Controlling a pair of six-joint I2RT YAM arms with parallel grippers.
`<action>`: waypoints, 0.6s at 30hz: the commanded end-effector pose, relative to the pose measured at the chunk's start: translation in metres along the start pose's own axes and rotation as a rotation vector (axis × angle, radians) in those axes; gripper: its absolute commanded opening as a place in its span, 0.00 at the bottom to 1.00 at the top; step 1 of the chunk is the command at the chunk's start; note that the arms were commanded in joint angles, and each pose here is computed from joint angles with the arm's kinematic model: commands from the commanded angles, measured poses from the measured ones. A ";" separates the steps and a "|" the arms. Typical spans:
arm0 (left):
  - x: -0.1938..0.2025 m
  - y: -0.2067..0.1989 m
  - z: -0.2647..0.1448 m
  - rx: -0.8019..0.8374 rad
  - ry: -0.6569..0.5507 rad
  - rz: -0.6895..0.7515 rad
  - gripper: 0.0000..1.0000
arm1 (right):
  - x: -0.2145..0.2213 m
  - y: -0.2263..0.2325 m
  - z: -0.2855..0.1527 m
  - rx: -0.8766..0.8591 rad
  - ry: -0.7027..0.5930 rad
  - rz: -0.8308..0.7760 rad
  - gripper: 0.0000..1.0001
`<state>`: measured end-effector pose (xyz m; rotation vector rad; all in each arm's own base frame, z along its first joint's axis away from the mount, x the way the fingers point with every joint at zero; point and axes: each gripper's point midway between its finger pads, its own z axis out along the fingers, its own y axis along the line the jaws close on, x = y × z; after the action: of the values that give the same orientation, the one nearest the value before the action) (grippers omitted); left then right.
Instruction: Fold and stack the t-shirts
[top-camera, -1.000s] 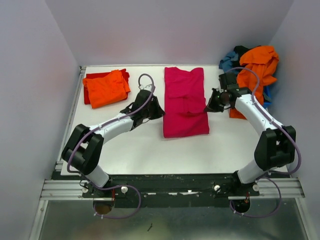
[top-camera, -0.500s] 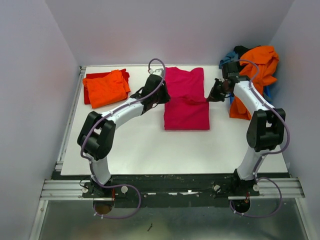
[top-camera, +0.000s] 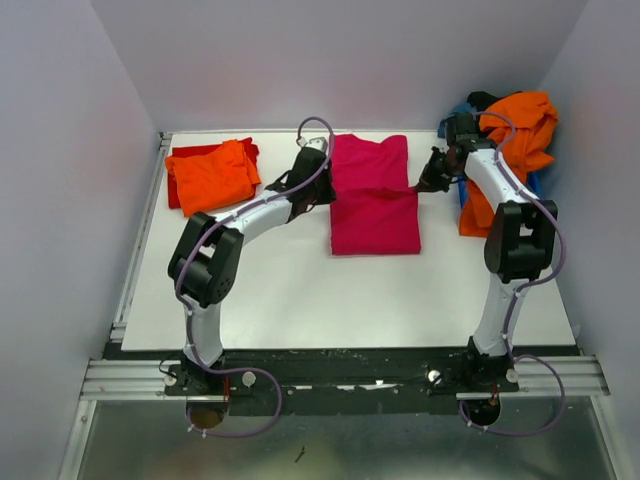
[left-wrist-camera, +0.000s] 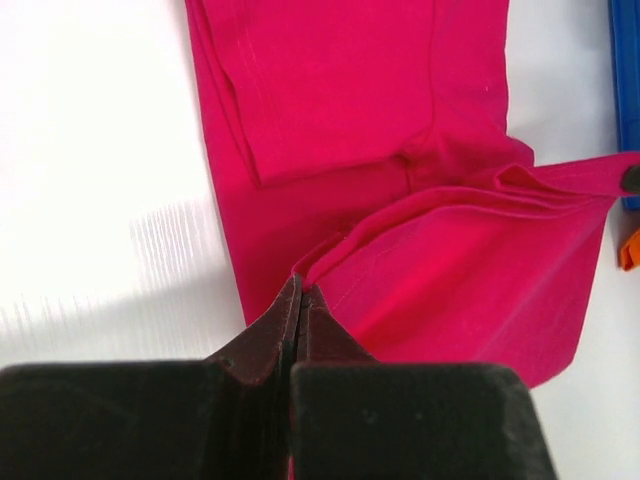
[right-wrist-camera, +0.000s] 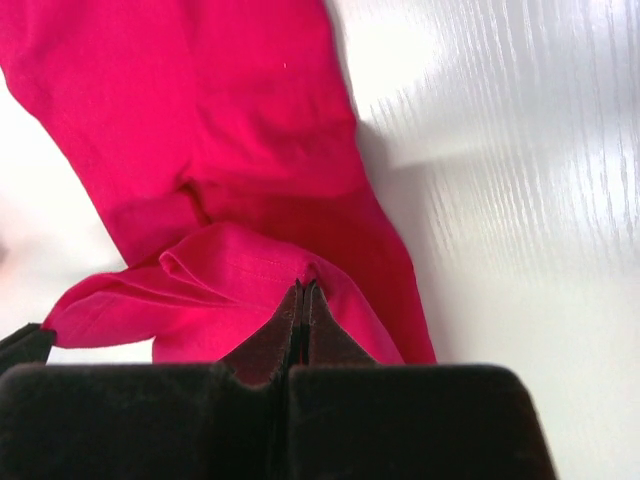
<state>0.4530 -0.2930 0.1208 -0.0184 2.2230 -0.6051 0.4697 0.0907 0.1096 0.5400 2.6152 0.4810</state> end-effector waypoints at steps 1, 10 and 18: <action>-0.006 0.007 0.020 -0.032 0.002 0.024 0.00 | -0.005 0.002 0.011 -0.017 0.033 0.014 0.01; -0.011 0.022 0.027 -0.068 0.001 0.000 0.00 | -0.012 0.005 0.028 -0.034 0.049 0.022 0.01; -0.022 0.027 0.018 -0.093 -0.026 0.017 0.00 | -0.013 0.005 0.030 -0.033 0.047 0.018 0.01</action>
<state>0.4800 -0.2823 0.0995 -0.0542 2.2588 -0.5369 0.4930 0.0970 0.0890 0.5403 2.6399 0.5283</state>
